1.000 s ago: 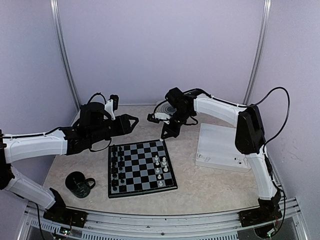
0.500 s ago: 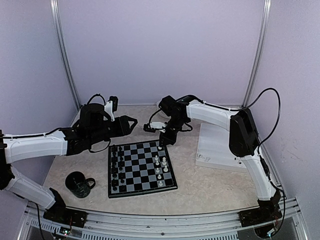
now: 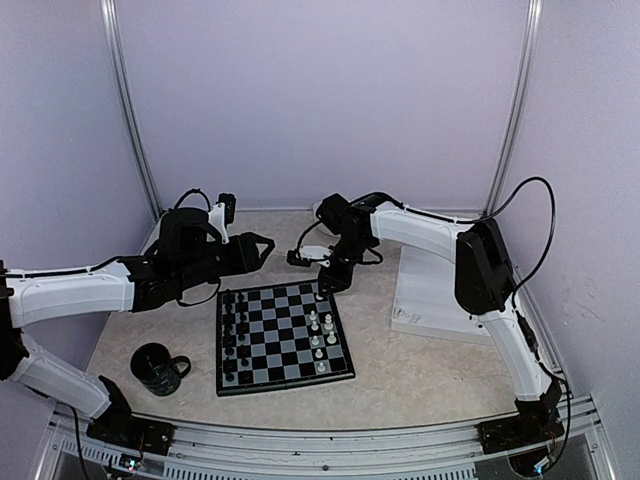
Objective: Set up the chess pieces on the board
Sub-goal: Place the knight at g1.
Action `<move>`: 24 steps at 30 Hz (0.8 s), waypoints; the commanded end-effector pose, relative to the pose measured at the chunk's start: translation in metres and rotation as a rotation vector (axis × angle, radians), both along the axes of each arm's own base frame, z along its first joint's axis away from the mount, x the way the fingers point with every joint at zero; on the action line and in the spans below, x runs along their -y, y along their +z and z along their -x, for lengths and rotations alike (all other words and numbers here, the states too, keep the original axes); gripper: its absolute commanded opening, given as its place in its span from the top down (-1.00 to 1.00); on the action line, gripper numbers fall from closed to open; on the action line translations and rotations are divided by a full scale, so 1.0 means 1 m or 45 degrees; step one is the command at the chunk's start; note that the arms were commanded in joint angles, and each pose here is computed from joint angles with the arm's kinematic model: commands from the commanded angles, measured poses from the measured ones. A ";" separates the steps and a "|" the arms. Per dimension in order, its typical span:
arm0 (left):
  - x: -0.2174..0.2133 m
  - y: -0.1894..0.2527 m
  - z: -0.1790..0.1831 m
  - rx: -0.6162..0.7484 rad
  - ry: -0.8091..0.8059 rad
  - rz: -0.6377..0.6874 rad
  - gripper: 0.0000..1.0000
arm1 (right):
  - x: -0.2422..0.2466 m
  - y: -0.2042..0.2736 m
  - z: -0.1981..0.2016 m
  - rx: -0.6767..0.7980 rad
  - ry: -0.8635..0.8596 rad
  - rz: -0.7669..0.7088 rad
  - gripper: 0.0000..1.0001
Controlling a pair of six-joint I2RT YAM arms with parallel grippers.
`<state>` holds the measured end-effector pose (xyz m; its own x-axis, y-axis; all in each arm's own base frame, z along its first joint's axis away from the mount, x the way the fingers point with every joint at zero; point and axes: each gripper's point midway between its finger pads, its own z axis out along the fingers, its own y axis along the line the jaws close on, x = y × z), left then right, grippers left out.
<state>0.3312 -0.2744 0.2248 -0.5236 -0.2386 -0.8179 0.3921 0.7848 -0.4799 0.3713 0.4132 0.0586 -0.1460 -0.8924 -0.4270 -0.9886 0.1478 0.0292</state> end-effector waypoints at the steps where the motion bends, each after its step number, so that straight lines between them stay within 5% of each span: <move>1: -0.004 0.000 0.001 0.003 0.003 -0.003 -0.09 | -0.005 -0.001 -0.003 0.015 -0.001 -0.001 0.48; 15: 0.000 0.003 0.002 -0.002 -0.022 0.000 -0.10 | 0.015 0.046 0.003 0.059 -0.036 -0.086 0.39; 24: 0.036 0.017 0.003 0.040 -0.148 -0.025 -0.09 | 0.135 0.095 0.007 0.159 -0.254 -0.185 0.39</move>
<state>0.3290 -0.2847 0.2262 -0.5418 -0.2084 -0.8143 0.4209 0.7713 -0.4775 0.3553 0.3242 0.1232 -0.2300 -0.8318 -0.5052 -0.9641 0.2657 0.0015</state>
